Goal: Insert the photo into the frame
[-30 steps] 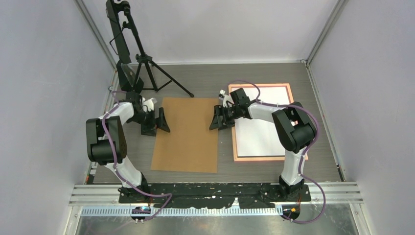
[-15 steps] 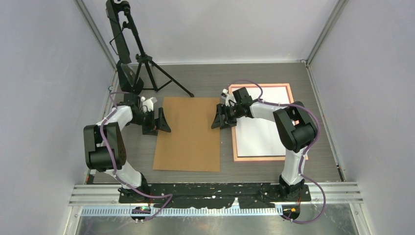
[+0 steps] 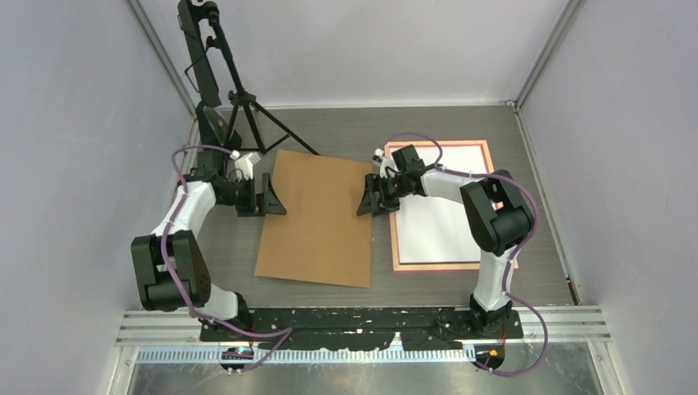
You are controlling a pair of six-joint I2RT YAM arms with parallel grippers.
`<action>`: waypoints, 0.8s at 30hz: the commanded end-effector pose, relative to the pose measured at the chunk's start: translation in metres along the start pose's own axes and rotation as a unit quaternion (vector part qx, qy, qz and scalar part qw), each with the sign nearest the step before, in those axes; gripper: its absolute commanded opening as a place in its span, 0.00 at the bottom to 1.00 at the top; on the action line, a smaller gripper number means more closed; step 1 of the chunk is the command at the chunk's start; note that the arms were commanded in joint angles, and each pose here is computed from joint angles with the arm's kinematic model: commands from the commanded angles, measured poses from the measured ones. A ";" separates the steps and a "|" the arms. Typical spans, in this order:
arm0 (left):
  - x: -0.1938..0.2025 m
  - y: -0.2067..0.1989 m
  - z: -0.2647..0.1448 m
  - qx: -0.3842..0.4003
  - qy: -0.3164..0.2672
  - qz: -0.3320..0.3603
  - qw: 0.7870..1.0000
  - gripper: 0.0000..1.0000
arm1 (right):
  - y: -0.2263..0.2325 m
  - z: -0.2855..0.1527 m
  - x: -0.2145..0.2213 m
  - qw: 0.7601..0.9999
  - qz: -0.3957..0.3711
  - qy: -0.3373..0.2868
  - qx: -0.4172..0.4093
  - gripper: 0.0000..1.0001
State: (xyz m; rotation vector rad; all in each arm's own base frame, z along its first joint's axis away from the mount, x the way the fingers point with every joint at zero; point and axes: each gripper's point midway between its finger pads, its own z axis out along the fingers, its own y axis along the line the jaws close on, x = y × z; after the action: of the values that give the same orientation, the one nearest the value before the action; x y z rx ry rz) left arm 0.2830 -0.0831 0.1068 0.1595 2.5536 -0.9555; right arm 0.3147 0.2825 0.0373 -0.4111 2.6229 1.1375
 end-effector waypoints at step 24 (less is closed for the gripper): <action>-0.022 -0.123 -0.053 0.227 -0.060 0.095 0.967 0.87 | -0.004 0.023 0.003 0.999 -0.022 0.022 -0.021 0.71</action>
State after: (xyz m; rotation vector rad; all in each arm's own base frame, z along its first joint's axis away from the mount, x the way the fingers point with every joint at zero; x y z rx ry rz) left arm 0.2770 -0.1059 0.1807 0.3256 2.2949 -1.1425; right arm 0.3186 0.2784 0.0369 -0.4084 2.6522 1.1425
